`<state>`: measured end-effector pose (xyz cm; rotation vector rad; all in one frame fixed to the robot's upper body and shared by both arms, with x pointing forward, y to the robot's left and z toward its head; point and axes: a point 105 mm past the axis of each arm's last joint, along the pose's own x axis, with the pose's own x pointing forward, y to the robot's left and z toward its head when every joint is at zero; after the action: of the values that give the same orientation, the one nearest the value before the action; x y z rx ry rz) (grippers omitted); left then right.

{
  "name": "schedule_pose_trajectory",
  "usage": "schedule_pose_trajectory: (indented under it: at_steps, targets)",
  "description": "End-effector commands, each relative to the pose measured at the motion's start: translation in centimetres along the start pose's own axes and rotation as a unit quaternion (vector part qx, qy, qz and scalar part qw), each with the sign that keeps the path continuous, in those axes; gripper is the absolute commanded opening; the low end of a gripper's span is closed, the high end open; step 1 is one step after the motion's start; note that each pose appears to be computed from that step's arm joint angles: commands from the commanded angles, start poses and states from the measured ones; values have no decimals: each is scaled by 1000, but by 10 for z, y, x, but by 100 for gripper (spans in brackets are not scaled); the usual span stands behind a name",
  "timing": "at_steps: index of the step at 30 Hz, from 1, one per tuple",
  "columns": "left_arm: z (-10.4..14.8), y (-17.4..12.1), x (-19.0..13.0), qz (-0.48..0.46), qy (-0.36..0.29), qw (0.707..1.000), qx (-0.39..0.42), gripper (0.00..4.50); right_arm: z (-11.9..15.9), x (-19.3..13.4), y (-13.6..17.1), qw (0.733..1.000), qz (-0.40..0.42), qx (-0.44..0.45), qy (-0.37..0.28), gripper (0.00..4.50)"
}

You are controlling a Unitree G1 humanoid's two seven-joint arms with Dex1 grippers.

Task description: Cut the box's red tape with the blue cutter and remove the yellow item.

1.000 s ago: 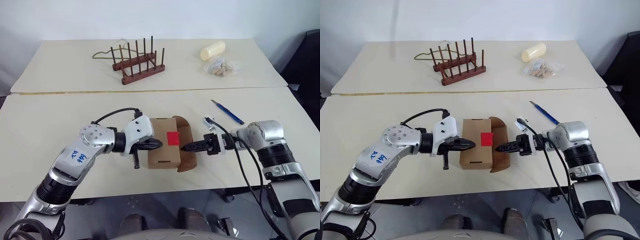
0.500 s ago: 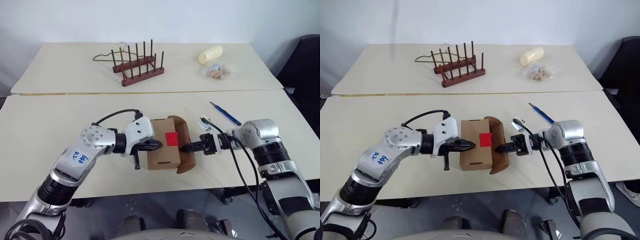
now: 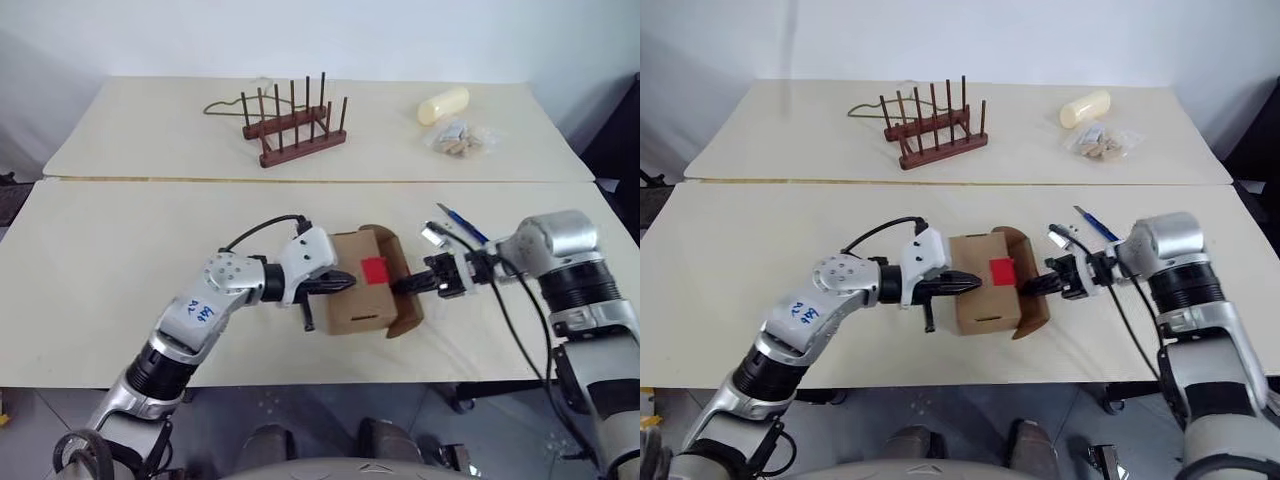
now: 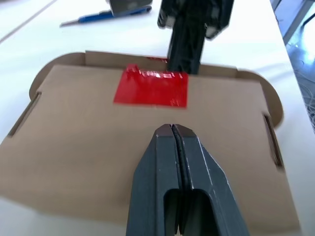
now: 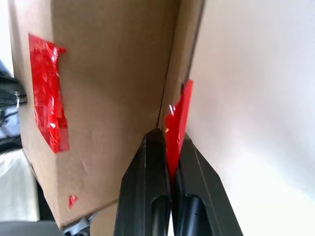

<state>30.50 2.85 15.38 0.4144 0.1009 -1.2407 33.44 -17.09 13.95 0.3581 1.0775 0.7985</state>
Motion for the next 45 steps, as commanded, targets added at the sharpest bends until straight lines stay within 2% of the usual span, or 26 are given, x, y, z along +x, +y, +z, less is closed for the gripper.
schedule_pose_trajectory:
  at_steps: [1,8,17,31,36,39,45]
  targets:
    - [-3,7,17,14,-4,1000,6,0,21,-45,7,998,-52,-28,-35,2]
    - [13,9,52,4,-46,999,23,0,32,-81,24,994,-89,-59,-39,2]
    - [20,2,69,2,-68,997,18,0,34,-96,46,988,-113,-105,-10,2]
    - [16,4,65,54,-76,996,-10,0,43,-91,58,976,-162,-141,25,2]
    - [6,3,55,62,-53,996,-19,0,44,-90,55,971,-184,-149,20,2]
    - [-3,5,39,68,-15,998,-2,0,57,-93,49,969,-210,-126,-13,2]
    - [4,5,18,66,0,998,18,0,47,-89,59,966,-205,-158,12,2]
